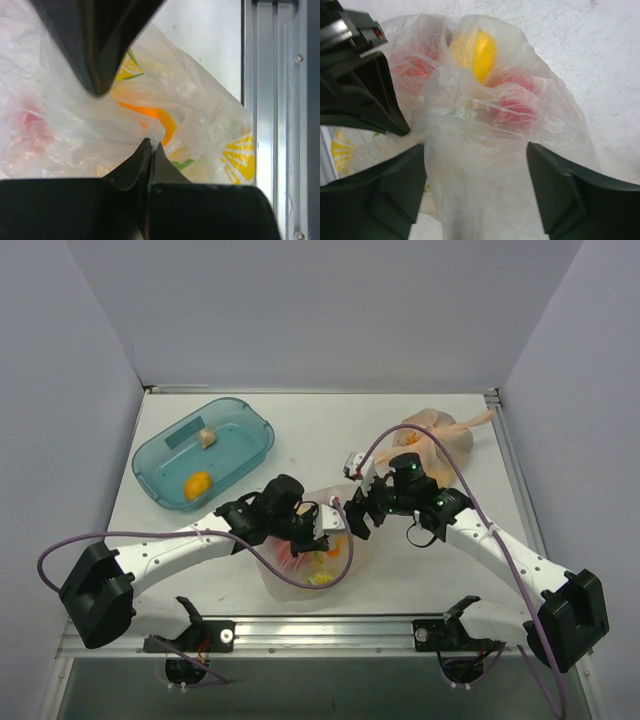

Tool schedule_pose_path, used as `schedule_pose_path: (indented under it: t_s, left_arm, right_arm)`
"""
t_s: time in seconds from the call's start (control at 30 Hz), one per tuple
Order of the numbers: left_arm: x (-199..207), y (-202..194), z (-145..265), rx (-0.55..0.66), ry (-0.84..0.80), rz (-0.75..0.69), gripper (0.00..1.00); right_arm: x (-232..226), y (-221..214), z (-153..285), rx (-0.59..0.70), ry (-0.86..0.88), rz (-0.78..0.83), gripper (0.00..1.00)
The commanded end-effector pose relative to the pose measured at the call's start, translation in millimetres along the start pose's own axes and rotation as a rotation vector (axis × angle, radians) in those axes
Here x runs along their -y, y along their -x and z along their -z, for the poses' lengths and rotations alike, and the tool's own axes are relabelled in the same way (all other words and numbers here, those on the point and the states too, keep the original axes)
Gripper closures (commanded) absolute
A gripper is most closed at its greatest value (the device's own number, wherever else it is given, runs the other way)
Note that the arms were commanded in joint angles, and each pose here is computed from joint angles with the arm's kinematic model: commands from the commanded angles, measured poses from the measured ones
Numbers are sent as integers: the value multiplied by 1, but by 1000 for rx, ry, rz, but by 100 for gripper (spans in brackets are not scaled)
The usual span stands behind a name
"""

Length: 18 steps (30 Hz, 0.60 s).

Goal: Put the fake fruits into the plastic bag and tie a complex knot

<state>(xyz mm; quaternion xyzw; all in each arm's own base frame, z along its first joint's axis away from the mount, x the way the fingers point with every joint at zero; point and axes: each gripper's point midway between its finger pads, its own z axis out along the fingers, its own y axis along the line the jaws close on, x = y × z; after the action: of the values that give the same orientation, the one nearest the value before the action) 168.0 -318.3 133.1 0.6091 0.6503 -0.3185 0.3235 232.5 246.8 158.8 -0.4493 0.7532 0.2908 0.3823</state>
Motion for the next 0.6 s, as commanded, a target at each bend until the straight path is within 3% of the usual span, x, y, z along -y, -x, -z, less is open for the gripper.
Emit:
schedule_pose_path:
  t_s: [0.0, 0.23, 0.43, 0.57]
  left_arm:
    - [11, 10, 16, 64, -57, -79, 100]
    - [28, 13, 24, 101, -187, -93, 100]
    - [27, 22, 38, 165, -240, -39, 100]
    - [20, 28, 52, 220, -262, 25, 100]
  right_arm:
    - [13, 15, 11, 24, -12, 321, 15]
    - [8, 31, -3, 69, 126, 625, 10]
    - [-4, 42, -20, 98, 262, 669, 10]
    - [-24, 13, -27, 43, 393, 731, 16]
